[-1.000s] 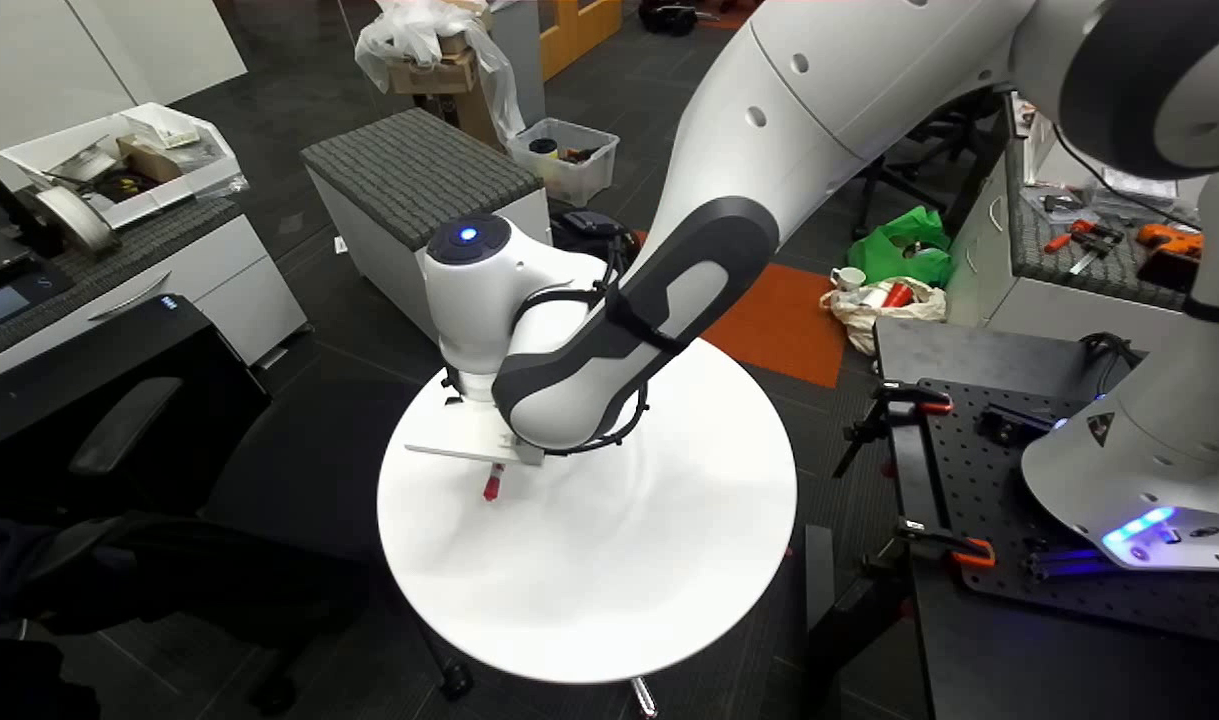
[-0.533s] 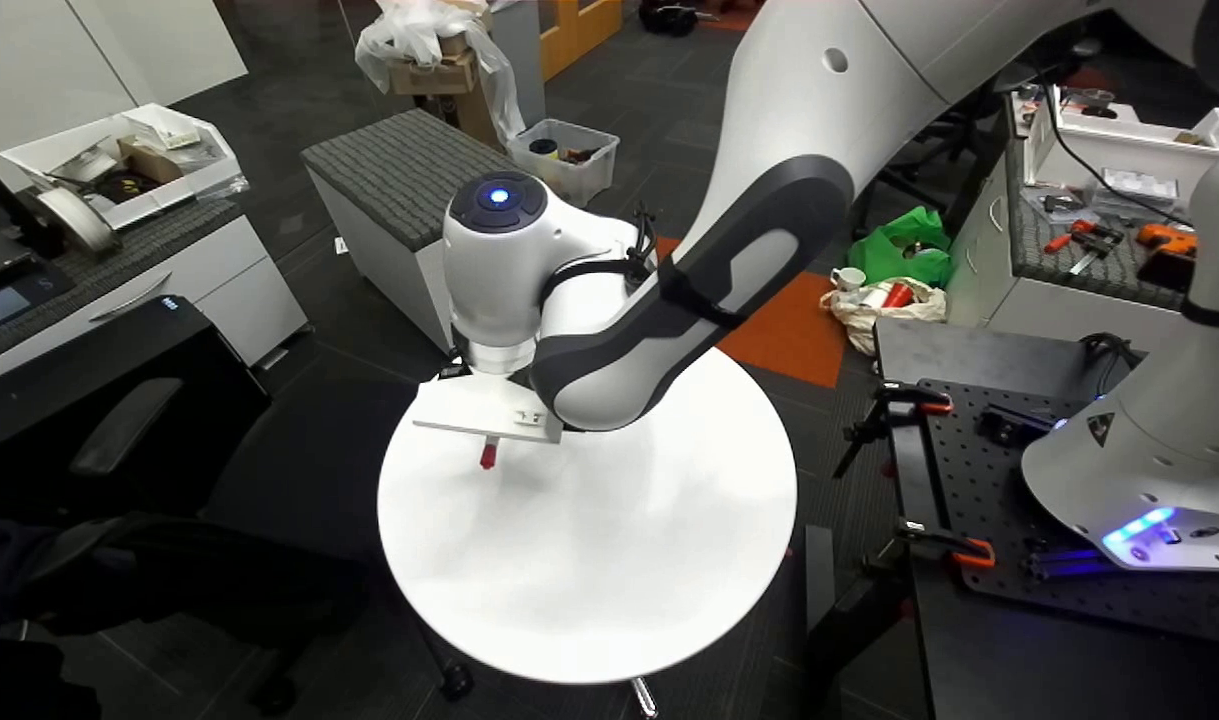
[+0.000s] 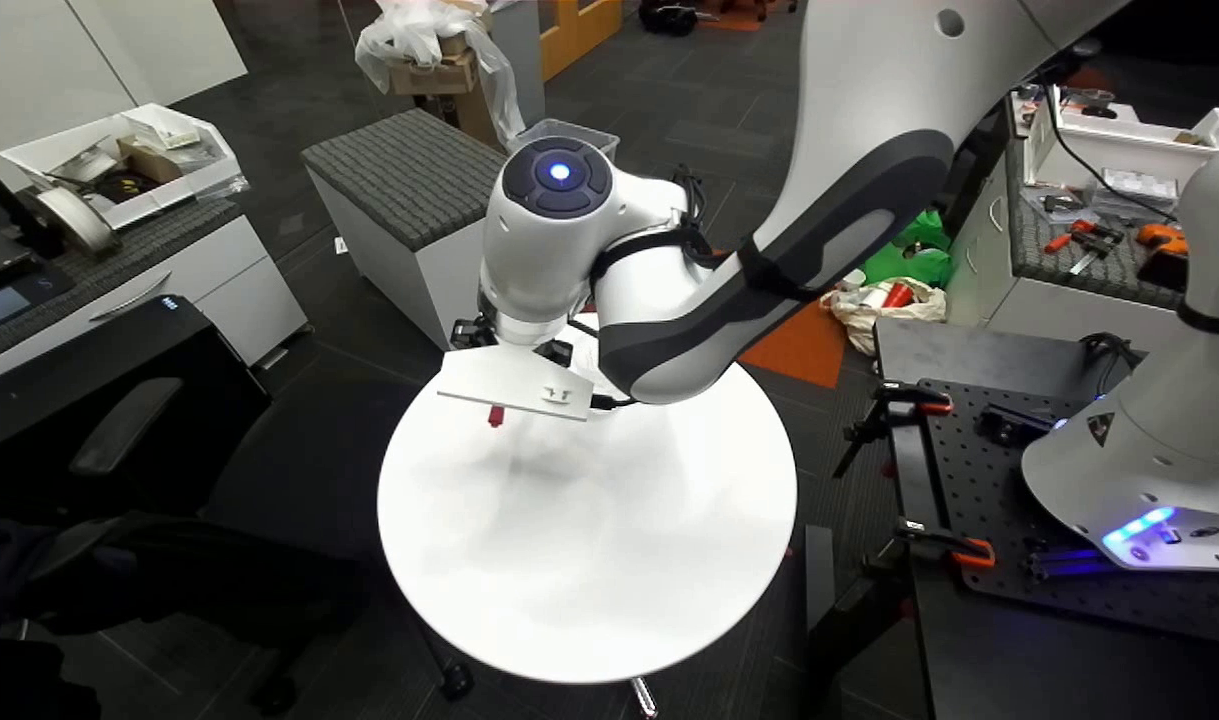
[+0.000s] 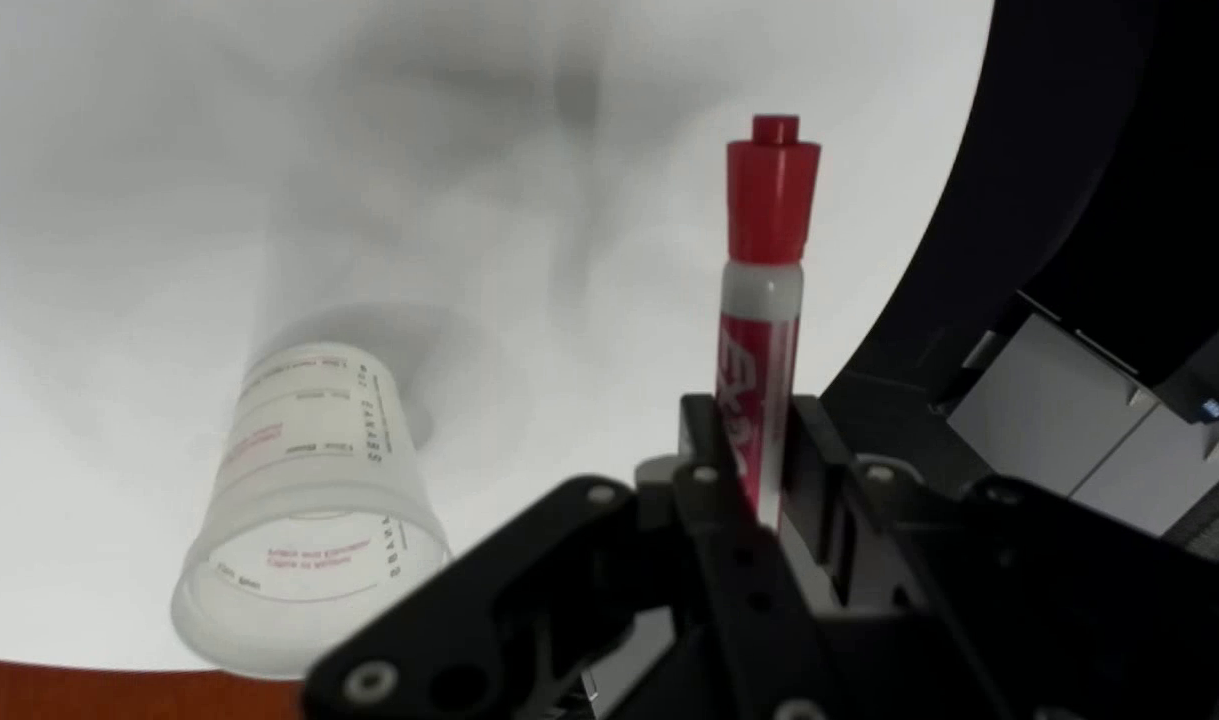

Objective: Put the red marker in the cup

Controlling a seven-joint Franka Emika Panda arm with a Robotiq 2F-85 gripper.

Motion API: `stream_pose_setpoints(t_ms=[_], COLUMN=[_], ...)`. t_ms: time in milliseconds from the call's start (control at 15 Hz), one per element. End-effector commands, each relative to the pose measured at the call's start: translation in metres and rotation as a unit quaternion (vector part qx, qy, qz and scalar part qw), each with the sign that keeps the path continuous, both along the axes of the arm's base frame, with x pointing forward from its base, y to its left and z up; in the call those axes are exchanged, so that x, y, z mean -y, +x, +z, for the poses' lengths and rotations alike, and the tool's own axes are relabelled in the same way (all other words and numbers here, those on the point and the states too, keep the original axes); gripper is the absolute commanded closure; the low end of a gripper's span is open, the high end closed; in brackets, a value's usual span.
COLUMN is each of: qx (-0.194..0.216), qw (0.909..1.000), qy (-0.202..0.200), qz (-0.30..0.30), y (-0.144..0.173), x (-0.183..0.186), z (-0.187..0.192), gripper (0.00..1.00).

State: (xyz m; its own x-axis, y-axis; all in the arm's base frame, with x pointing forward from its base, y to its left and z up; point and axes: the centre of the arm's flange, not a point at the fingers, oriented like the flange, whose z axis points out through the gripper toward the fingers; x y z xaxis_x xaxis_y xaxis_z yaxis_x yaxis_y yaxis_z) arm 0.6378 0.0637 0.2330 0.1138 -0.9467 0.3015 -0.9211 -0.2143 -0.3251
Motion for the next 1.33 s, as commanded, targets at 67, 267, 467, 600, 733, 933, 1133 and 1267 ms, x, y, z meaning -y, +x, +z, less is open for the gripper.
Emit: stream_pose_setpoints(t_ms=[67,267,467,600,733,933,1133,1267], qx=[0.045,0.069,0.089,0.101,0.111,0.115,0.109,0.095], qw=[0.9982,0.995,0.9902,0.9866,0.9836,0.9797,0.9751,0.971], qy=[-0.035,-0.065,-0.097,-0.114,-0.127,-0.144,-0.165,-0.184], qz=[-0.019,-0.033,-0.049,-0.058,-0.065,-0.078,-0.101,-0.12], y=[-0.038,-0.047,-0.054,-0.057,-0.062,-0.068,-0.073,-0.076], x=[0.0,0.004,0.008,0.009,0.009,0.012,0.019,0.027], z=[0.025,0.036,0.048,0.057,0.064,0.071,0.077,0.08], gripper=[0.95,0.95,0.95,0.95,0.95,0.95,0.95,0.95])
